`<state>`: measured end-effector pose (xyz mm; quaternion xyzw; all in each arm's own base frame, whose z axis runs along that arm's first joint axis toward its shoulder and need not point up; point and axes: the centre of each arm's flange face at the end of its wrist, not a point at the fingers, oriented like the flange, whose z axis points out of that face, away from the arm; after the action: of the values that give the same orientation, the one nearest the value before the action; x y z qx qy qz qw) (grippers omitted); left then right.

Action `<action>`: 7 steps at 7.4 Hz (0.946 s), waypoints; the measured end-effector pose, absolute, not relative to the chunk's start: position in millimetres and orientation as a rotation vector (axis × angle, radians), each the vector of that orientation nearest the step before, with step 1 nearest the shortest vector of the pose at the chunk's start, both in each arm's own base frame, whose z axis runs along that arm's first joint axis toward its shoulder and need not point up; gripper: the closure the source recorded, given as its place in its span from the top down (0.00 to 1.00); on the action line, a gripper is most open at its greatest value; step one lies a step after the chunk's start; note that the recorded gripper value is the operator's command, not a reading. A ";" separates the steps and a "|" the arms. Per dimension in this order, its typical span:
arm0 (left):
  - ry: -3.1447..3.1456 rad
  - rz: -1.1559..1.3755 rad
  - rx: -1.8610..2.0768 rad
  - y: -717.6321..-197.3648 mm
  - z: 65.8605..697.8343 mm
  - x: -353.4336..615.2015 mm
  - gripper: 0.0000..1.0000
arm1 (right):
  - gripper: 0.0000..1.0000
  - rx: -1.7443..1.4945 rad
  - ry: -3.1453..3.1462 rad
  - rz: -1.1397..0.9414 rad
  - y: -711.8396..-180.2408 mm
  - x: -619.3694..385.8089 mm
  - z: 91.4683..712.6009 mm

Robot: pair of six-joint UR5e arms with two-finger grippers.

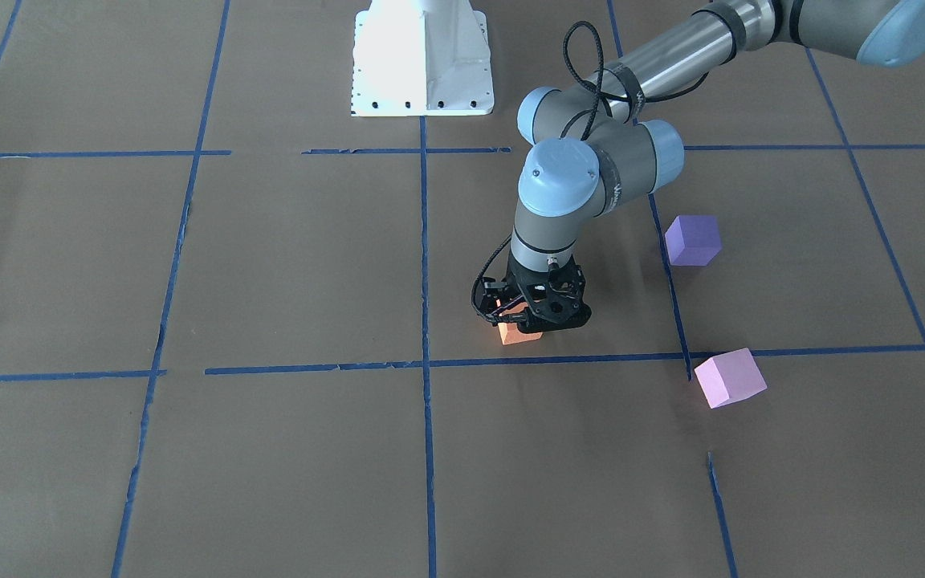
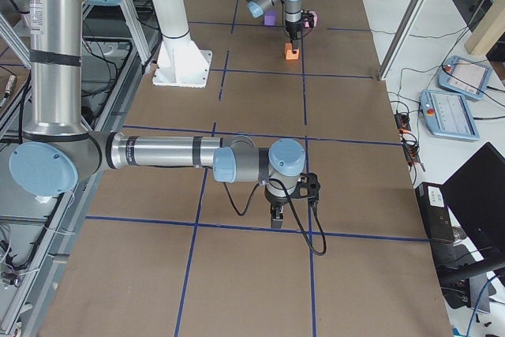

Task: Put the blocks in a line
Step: 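Carry the orange cube toward the gap between pink and purple cubes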

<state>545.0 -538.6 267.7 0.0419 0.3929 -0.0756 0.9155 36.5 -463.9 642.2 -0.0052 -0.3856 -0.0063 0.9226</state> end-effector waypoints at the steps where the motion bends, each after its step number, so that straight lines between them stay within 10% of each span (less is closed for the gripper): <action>1: 0.811 -0.156 0.086 -538.2 266.3 545.2 0.00 | 1.00 -0.011 -0.791 -0.013 -463.9 36.5 642.2; 7: 0.821 -0.169 0.076 -523.1 196.4 462.1 0.00 | 1.00 -0.010 -0.792 -0.013 -463.9 36.7 642.2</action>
<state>462.1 -523.1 196.4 0.0367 0.3986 -0.0820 0.9127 36.7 -463.9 642.2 -0.0050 -0.3855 -0.0063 0.9227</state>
